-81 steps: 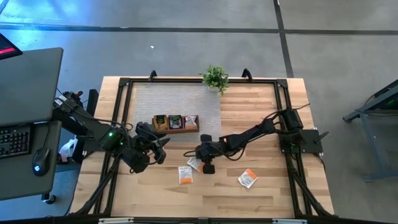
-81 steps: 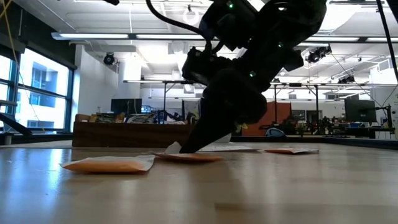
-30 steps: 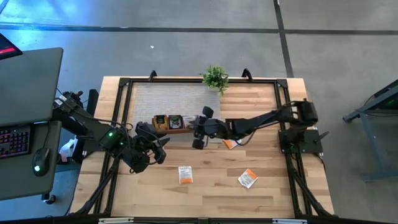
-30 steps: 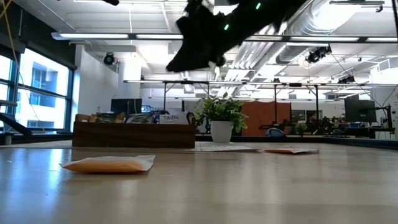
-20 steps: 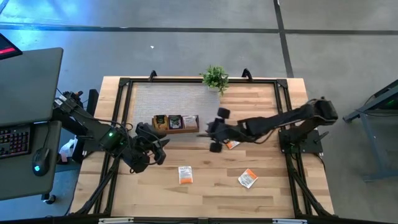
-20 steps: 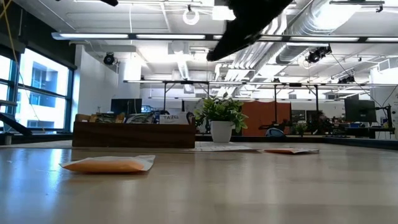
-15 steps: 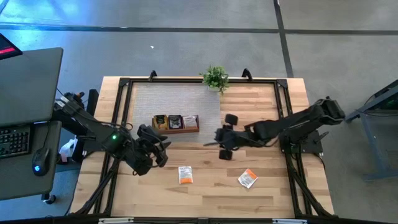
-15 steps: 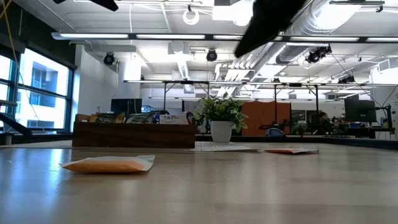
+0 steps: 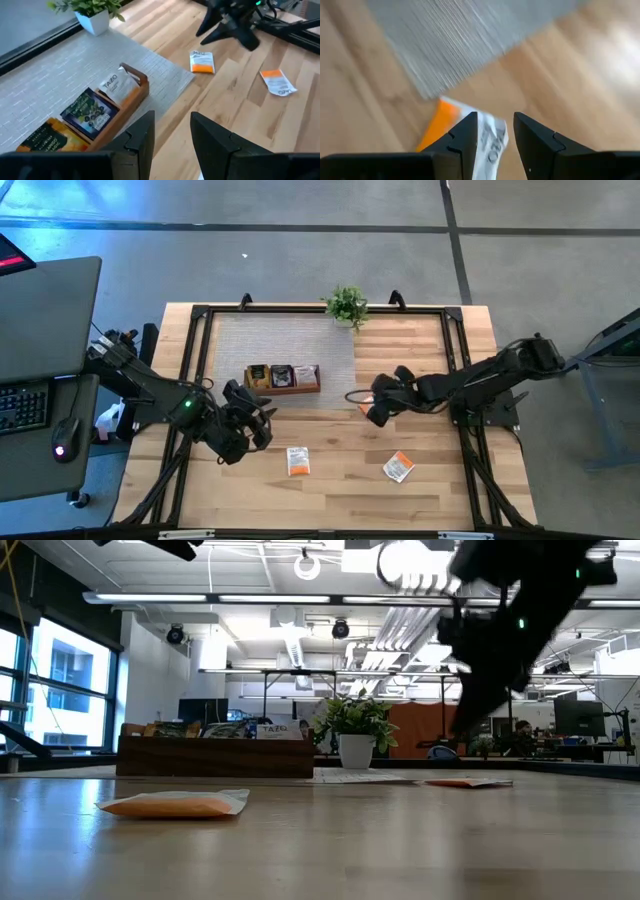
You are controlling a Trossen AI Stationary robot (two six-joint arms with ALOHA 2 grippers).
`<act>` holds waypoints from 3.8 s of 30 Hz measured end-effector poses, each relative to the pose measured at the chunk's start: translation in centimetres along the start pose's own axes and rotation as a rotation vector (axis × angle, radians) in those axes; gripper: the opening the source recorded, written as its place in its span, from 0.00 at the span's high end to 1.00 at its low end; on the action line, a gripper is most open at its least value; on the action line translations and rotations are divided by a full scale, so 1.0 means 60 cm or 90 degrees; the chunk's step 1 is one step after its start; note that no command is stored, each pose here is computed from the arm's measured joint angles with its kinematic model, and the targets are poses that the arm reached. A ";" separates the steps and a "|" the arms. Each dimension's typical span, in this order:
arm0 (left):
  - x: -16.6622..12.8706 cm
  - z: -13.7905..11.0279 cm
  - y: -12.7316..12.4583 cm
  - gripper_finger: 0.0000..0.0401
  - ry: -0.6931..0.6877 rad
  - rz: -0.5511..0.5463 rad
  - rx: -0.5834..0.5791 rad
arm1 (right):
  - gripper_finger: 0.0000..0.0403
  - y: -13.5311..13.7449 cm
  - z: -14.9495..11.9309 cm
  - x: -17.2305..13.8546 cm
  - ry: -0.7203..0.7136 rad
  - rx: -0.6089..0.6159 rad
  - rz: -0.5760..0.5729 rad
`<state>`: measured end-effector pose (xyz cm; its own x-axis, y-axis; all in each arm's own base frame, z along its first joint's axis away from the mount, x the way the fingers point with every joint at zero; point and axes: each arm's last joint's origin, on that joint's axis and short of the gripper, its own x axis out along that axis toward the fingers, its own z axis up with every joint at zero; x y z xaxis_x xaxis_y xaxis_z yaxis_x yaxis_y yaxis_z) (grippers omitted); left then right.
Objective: Pick & Place Tea
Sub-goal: Put the orange tea bag into the right section of the wooden organizer
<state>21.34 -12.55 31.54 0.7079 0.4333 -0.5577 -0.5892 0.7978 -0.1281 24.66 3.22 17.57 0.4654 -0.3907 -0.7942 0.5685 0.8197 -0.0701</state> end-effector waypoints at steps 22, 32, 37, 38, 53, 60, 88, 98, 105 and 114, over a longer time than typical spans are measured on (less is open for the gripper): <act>0.020 0.013 0.010 0.69 0.024 0.018 -0.023 | 0.70 -0.060 -0.100 0.077 0.015 0.103 0.083; 0.037 0.024 0.022 0.69 0.046 0.035 -0.027 | 0.96 -0.053 -0.093 0.078 -0.022 0.065 0.138; 0.037 0.025 0.021 0.69 0.045 0.034 -0.011 | 0.96 -0.024 -0.039 0.060 -0.165 0.049 0.214; 0.037 0.025 0.021 0.69 0.045 0.034 -0.010 | 0.97 -0.017 -0.021 0.053 -0.200 0.037 0.197; 0.036 0.024 0.020 0.69 0.053 0.026 -0.009 | 0.99 0.149 0.208 0.091 -0.378 -0.504 -0.121; 0.035 0.021 0.018 0.69 0.091 0.003 -0.010 | 1.00 0.160 0.221 0.183 -0.285 -0.590 -0.230; 0.035 0.020 0.020 0.69 0.093 0.007 -0.006 | 0.98 0.140 0.205 0.209 -0.224 -0.792 -0.293; 0.035 0.020 0.020 0.69 0.091 0.008 -0.006 | 0.97 0.151 0.200 0.212 -0.284 -0.804 -0.119; 0.035 0.020 0.020 0.69 0.091 0.009 -0.007 | 0.93 0.150 0.202 0.211 -0.288 -0.719 -0.131; 0.035 0.020 0.020 0.69 0.091 0.009 -0.007 | 0.76 0.150 0.201 0.208 -0.272 -0.666 -0.186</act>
<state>22.61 -10.17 31.21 0.6379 0.3796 -0.6700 -0.6030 0.7874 -0.1280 43.76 0.65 14.29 0.7130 -0.5679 -0.4112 -0.0515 0.5425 -0.8385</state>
